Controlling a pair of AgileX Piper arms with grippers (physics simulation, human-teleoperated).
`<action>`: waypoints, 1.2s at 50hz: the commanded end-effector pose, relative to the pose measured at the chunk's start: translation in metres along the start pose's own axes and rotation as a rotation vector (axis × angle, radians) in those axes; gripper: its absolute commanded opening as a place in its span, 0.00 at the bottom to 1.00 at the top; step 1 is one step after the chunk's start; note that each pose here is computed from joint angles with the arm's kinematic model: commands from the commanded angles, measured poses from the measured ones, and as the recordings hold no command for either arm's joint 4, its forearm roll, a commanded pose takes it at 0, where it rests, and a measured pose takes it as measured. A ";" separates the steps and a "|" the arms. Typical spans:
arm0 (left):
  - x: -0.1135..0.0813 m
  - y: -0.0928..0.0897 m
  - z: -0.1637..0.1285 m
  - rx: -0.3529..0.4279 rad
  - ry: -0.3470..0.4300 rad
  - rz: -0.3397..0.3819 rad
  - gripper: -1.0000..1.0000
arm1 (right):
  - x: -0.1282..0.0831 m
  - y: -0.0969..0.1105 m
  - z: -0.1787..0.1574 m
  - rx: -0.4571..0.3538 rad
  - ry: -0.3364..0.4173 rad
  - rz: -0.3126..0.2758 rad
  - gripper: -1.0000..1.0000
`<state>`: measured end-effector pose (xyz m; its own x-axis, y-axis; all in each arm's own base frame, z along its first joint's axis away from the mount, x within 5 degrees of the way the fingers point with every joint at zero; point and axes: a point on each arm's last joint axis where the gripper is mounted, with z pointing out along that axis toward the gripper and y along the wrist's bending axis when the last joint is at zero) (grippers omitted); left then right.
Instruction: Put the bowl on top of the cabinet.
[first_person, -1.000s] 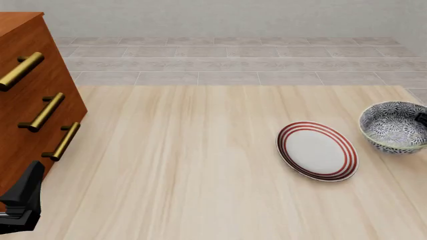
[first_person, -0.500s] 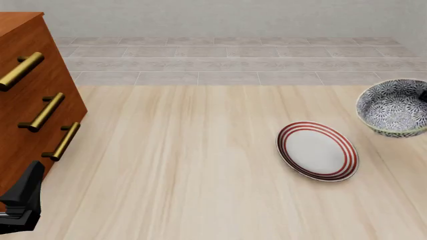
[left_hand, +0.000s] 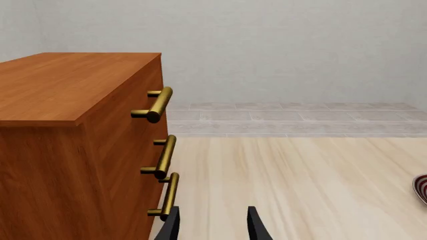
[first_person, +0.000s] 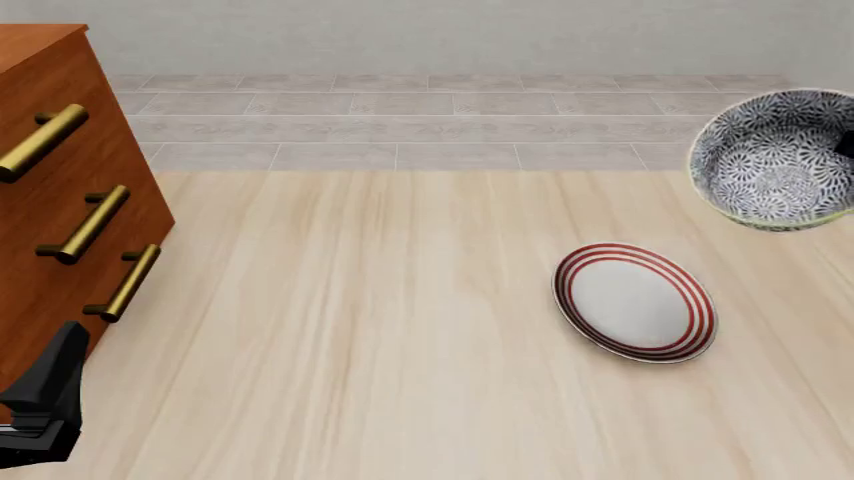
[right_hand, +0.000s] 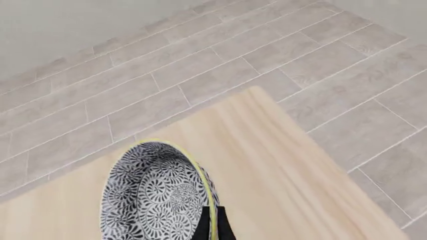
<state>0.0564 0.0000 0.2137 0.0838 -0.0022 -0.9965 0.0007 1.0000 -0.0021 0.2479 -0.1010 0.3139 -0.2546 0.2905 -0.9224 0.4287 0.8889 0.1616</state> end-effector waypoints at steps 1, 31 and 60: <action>0.000 0.000 0.000 0.000 -0.001 0.002 1.00 | -0.012 0.021 -0.039 -0.096 -0.099 -0.019 0.00; 0.000 0.000 0.000 0.000 -0.001 0.002 1.00 | -0.012 0.053 -0.117 -0.352 -0.293 -0.025 0.00; 0.000 0.000 0.000 0.000 -0.001 0.002 1.00 | -0.001 0.061 -0.160 -0.545 -0.369 -0.002 0.00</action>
<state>0.0564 0.0000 0.2137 0.0839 -0.0023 -0.9965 0.0006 1.0000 -0.0022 0.1439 0.0030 0.3792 0.0740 0.1875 -0.9795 -0.0355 0.9820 0.1854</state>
